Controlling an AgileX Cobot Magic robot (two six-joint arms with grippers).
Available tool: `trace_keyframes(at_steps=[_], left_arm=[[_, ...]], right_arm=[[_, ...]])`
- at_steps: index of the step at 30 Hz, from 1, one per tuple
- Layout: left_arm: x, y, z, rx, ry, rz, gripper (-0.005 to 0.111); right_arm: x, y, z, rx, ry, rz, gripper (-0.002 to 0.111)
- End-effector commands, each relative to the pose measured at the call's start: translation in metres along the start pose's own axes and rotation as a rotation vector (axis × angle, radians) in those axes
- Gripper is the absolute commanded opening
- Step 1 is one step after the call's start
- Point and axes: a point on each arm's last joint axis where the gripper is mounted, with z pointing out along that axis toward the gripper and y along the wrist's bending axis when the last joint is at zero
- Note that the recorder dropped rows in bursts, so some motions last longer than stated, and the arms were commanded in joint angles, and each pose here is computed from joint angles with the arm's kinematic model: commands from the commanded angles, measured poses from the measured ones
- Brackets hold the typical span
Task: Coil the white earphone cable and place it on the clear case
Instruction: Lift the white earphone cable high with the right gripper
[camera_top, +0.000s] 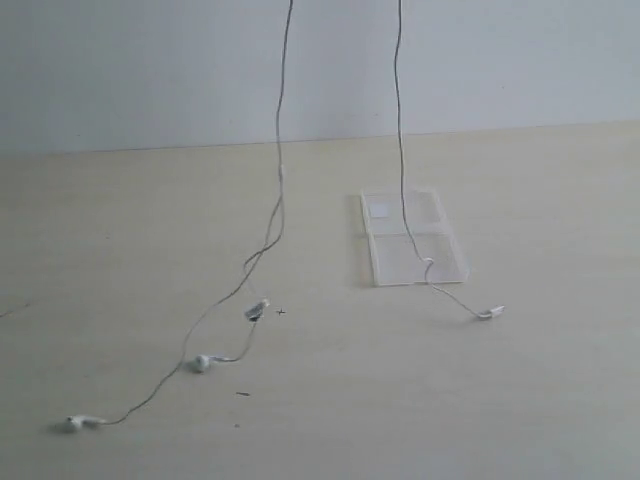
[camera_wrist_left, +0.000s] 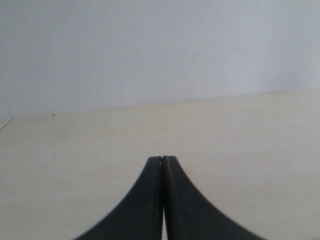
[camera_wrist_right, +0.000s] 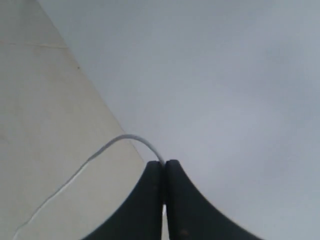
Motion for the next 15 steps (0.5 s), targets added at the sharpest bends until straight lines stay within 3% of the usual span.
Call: trace_keyframes(at_steps=[1, 6, 11, 15], left_arm=[[-0.014, 0.001, -0.002, -0.007, -0.157, -0.004, 0.000], [-0.020, 0.001, -0.003, -0.005, -0.225, -0.046, 0.000], [-0.024, 0.001, -0.004, 0.021, -0.274, -0.239, 0.000], [-0.030, 0.001, -0.006, 0.060, -0.334, -0.432, 0.000]], right_arm=[[-0.018, -0.007, -0.014, 0.030, -0.061, 0.025, 0.000], [-0.035, -0.016, -0.025, 0.063, -0.119, 0.054, 0.000], [-0.048, -0.022, -0.035, 0.087, -0.161, 0.052, 0.000], [-0.062, -0.028, -0.046, 0.105, -0.217, 0.144, 0.000]])
